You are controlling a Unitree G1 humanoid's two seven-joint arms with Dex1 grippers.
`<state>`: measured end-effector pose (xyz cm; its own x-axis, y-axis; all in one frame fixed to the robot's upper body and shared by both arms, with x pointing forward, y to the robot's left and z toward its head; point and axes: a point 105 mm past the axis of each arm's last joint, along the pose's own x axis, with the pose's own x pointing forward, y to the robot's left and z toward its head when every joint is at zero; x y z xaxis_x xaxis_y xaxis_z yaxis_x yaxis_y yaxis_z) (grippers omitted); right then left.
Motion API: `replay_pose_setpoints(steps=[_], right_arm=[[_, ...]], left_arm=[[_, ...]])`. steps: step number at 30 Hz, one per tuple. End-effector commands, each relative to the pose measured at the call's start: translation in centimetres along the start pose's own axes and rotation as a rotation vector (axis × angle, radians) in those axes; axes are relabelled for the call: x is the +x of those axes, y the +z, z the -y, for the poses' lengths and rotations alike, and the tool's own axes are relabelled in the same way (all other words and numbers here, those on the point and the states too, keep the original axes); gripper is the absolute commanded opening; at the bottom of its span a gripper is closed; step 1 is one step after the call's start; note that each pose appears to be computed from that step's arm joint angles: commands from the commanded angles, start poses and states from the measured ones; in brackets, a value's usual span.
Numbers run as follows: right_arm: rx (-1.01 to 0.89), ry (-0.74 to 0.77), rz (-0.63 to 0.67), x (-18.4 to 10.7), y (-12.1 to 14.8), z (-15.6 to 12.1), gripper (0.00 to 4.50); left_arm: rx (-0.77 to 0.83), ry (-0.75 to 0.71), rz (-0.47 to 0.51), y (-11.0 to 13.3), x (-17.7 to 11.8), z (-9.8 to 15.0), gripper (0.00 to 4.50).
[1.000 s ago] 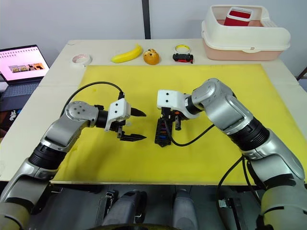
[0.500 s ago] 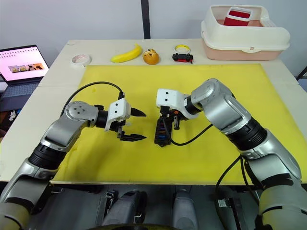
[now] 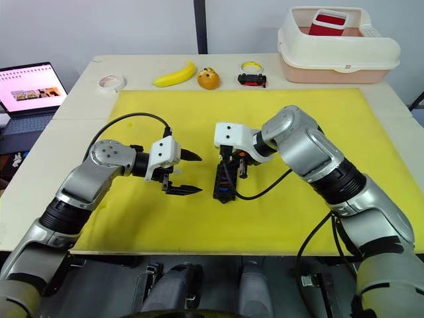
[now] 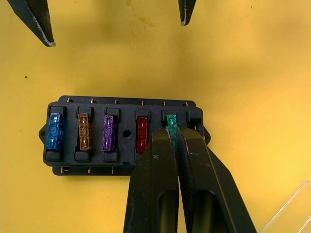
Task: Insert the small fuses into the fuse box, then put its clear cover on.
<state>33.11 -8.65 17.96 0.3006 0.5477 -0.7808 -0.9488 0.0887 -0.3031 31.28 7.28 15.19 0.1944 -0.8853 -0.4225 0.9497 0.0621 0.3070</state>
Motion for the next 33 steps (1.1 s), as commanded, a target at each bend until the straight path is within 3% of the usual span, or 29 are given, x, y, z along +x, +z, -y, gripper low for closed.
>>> replay_pose_setpoints(steps=[1, 12, 33], right_arm=[[-0.053, -0.028, -0.001, -0.6, 0.7, 0.4, 0.06], [-0.031, -0.01, -0.032, 0.1, -0.8, 0.1, 0.06], [-0.016, -0.031, -0.023, -0.6, -0.4, 1.0, 0.06]], left_arm=[[0.043, 0.011, 0.006, 0.7, -0.3, -0.1, 4.5], [0.048, 0.011, 0.012, 0.8, -0.2, -0.1, 4.5], [0.052, 0.014, 0.018, 0.9, 0.0, -0.4, 4.5]])
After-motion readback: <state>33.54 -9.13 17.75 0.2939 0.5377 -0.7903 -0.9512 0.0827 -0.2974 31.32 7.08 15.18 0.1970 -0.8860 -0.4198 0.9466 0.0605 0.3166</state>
